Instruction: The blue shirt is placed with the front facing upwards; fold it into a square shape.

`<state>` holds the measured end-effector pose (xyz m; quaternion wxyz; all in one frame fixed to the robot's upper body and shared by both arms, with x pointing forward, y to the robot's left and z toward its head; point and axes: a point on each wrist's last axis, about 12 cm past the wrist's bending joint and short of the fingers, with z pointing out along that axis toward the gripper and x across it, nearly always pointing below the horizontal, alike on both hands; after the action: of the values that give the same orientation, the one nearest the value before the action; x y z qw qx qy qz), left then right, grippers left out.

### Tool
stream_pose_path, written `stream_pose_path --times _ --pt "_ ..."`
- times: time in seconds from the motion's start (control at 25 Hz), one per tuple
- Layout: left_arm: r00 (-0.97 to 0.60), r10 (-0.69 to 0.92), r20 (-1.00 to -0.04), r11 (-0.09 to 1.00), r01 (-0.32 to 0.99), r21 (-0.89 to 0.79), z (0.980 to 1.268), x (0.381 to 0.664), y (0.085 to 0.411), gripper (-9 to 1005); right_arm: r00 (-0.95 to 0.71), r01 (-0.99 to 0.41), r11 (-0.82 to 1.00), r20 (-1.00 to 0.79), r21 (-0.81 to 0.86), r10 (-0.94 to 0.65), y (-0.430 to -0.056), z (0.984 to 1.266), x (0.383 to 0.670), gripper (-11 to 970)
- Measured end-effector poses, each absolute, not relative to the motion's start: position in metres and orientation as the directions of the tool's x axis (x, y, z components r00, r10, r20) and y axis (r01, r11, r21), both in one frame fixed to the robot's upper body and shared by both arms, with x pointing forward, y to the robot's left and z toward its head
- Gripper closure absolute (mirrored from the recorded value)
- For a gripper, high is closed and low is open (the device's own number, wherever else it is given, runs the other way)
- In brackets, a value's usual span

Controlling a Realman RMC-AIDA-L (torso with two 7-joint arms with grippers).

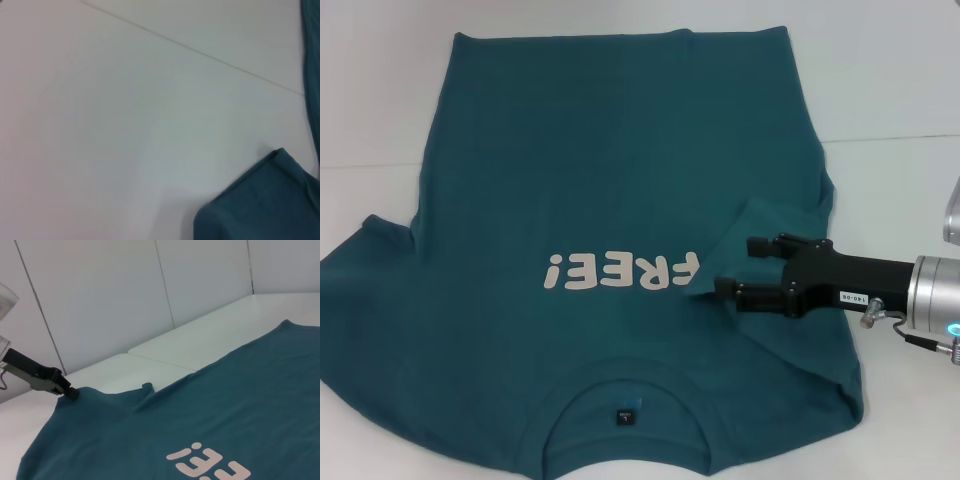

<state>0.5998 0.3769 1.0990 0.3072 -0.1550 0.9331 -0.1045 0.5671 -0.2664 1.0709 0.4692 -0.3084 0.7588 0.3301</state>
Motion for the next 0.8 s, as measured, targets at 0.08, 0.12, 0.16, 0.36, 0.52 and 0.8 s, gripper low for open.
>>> stream_pose_path --times 0.08,0.12,0.16,0.36,0.52,0.8 --pt "-0.761 -0.357 -0.542 0.929 -0.225 -0.295 1.099 0.6 0.376 961 -0.369 -0.778 0.592 -0.916 0.21 -0.16 -0.266 1.071 0.567 14" --pt "-0.76 -0.359 -0.541 0.927 -0.222 -0.302 1.1 0.601 0.375 961 -0.369 -0.778 0.592 -0.916 0.21 -0.16 -0.266 1.071 0.568 14" --pt "-0.761 -0.358 -0.542 0.927 -0.217 -0.307 1.1 0.602 0.373 961 -0.368 -0.778 0.592 -0.916 0.209 -0.161 -0.266 1.071 0.568 14" --pt "-0.767 -0.344 -0.541 0.92 -0.162 -0.356 1.107 0.607 0.356 960 -0.369 -0.774 0.597 -0.916 0.209 -0.157 -0.267 1.071 0.568 15" --pt "-0.789 -0.312 -0.529 0.913 -0.095 -0.397 1.112 0.61 0.337 960 -0.372 -0.768 0.606 -0.915 0.208 -0.157 -0.268 1.07 0.568 14" --pt "-0.821 -0.257 -0.51 0.885 0.012 -0.465 1.114 0.609 0.305 959 -0.376 -0.765 0.608 -0.913 0.211 -0.156 -0.268 1.069 0.568 15"
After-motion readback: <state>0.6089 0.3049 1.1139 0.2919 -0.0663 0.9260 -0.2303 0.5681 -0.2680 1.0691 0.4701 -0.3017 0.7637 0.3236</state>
